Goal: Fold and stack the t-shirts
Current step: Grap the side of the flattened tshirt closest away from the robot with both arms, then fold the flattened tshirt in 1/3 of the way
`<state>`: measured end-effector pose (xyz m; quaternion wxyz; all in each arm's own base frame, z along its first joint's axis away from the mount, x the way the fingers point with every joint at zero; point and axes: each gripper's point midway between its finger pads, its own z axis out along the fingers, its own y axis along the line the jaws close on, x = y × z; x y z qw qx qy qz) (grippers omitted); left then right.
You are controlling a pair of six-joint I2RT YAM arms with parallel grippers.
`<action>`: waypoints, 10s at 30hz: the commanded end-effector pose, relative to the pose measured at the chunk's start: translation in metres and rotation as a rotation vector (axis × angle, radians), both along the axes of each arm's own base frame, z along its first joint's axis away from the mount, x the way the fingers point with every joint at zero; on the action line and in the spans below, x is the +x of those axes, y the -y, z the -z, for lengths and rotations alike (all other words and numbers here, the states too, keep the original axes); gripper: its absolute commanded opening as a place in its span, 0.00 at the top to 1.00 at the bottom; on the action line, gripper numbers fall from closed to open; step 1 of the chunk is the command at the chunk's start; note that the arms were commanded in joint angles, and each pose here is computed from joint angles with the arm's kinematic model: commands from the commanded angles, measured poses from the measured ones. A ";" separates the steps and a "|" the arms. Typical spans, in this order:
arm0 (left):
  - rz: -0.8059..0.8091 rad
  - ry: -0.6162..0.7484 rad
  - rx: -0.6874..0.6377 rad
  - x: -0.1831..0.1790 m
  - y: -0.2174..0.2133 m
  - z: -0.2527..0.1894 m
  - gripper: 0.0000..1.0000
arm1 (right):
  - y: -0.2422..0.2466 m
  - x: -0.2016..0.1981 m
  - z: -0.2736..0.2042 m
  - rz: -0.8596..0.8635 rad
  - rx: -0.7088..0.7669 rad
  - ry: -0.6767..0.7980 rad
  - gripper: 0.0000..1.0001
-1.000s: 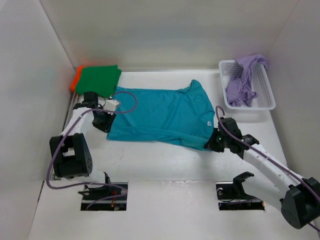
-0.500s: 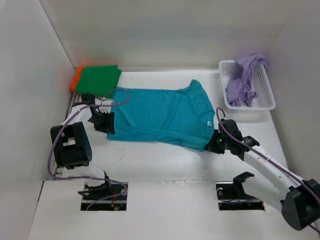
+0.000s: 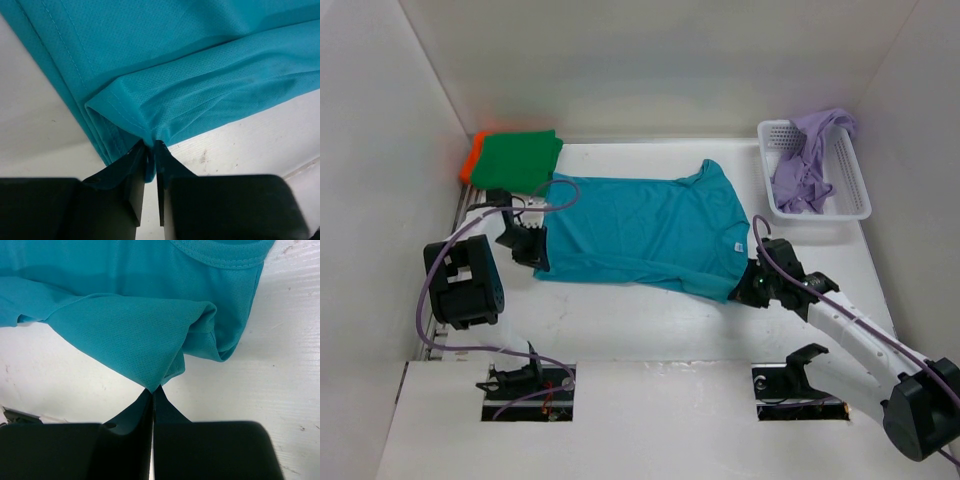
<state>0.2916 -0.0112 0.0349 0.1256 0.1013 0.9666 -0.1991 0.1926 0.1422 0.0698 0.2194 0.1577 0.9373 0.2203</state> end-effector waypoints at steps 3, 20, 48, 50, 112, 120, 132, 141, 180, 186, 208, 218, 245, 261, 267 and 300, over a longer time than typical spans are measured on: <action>0.015 0.042 -0.004 0.002 -0.005 -0.021 0.98 | -0.005 0.004 -0.012 -0.003 0.021 0.036 0.98; 0.170 -0.062 0.051 -0.097 -0.026 -0.030 0.97 | -0.007 -0.078 -0.005 -0.054 0.000 -0.187 1.00; -0.078 0.122 -0.105 0.012 -0.030 -0.040 0.96 | 0.009 0.141 -0.043 -0.081 -0.079 0.102 1.00; -0.108 0.130 -0.106 0.019 -0.031 -0.039 0.96 | 0.008 0.146 -0.038 -0.084 -0.082 0.097 1.00; -0.271 0.020 0.107 0.001 -0.072 0.019 1.00 | 0.046 0.056 0.039 0.192 -0.070 -0.150 1.00; -0.231 0.023 0.139 -0.044 -0.070 -0.012 0.99 | 0.029 -0.002 0.027 0.180 -0.040 -0.207 0.99; -0.090 0.191 0.258 -0.027 -0.074 -0.047 0.58 | 0.024 -0.031 0.030 0.167 -0.071 -0.251 0.89; 0.047 0.240 0.236 0.007 -0.039 -0.054 0.54 | 0.023 -0.033 0.028 0.161 -0.074 -0.233 0.89; -0.189 0.256 0.300 0.034 -0.088 -0.039 0.55 | 0.032 -0.031 0.020 0.191 -0.121 -0.179 0.70; -0.093 0.626 0.396 0.080 -0.059 -0.145 0.46 | 0.037 -0.030 0.013 0.230 -0.117 -0.146 0.65; 1.224 0.491 -0.157 -0.089 0.365 -0.066 0.49 | 0.037 -0.033 0.036 0.320 -0.048 -0.123 0.67; 1.170 0.456 -0.094 -0.070 0.376 -0.038 0.64 | 0.037 -0.032 0.037 0.314 -0.051 -0.125 0.68; 0.907 0.394 0.083 -0.001 0.339 -0.004 0.82 | 0.037 -0.031 0.039 0.315 -0.071 -0.141 0.88; 0.811 0.473 0.138 0.034 0.314 -0.032 0.60 | 0.037 -0.031 0.040 0.307 -0.077 -0.143 0.82; 0.786 0.528 0.114 0.035 0.309 -0.068 0.50 | 0.040 -0.030 0.033 0.311 -0.090 -0.129 0.64; 0.040 -0.056 0.311 -0.032 -0.042 -0.015 0.48 | 0.034 -0.027 0.033 0.271 -0.088 -0.187 0.47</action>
